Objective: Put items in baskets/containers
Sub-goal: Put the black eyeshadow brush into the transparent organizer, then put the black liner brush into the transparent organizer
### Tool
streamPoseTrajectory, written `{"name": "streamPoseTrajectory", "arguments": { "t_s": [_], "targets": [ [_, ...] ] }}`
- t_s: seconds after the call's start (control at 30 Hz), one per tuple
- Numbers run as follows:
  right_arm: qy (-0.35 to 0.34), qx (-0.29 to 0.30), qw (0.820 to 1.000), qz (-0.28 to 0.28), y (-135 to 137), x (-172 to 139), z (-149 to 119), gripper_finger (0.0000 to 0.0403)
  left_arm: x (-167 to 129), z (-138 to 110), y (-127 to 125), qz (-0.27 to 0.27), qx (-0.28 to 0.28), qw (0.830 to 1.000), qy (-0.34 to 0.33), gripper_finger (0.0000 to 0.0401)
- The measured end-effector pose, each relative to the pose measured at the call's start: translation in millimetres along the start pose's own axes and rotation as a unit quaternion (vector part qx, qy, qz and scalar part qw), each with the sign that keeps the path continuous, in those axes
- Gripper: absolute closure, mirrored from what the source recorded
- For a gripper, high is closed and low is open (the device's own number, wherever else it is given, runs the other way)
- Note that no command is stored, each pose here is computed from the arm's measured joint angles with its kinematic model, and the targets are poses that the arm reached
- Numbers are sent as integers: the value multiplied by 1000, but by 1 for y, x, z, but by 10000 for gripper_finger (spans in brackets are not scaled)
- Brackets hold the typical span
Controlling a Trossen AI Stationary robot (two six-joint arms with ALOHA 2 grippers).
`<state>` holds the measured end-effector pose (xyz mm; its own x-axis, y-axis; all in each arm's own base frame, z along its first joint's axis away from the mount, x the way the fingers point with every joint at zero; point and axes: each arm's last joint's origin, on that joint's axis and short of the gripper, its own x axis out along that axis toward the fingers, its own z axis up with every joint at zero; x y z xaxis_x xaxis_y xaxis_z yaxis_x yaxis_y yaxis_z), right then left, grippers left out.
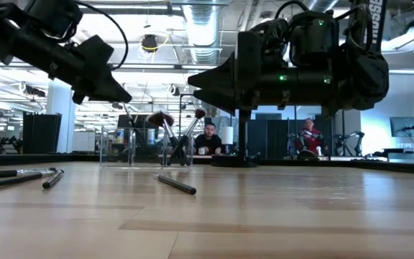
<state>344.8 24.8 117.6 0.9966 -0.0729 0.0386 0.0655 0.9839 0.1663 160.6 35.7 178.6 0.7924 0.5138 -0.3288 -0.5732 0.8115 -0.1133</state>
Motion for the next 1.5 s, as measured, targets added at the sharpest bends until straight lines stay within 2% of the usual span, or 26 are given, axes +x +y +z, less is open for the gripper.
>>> {"name": "streamPoseTrajectory", "arguments": {
  "t_s": [0.23,0.33,0.4,0.5,0.57,0.63,0.8,1.07,1.27,1.4,1.5],
  "targets": [
    [24,11,1000,6,6,3,-4,199,3,2,2,31,-7,999,-17,296],
    [105,9,994,9,21,13,-14,200,2,10,-1,17,-21,998,-55,282],
    [179,0,984,4,34,22,-21,200,1,15,-5,2,-16,996,-83,278],
    [264,-42,963,-45,55,29,-26,199,-3,20,-12,-28,-3,993,-112,277],
    [281,-69,954,-76,68,32,-23,200,-5,21,-16,-39,4,992,-121,278],
    [269,-75,956,-86,82,36,-17,200,-6,21,-18,-46,9,992,-120,279],
    [234,-33,965,-117,99,39,-8,204,-7,21,-20,-52,9,991,-123,279],
    [228,-2,962,-152,100,35,-11,228,-8,24,-22,-62,1,989,-137,281],
    [221,26,962,-161,100,35,-11,229,-14,28,-30,-117,-8,980,-161,284],
    [205,21,959,-196,100,36,-26,223,-19,31,-37,-153,-13,972,-178,284],
    [199,19,960,-198,105,42,-45,220,-21,30,-41,-171,-11,969,-176,284]
  ]
}}
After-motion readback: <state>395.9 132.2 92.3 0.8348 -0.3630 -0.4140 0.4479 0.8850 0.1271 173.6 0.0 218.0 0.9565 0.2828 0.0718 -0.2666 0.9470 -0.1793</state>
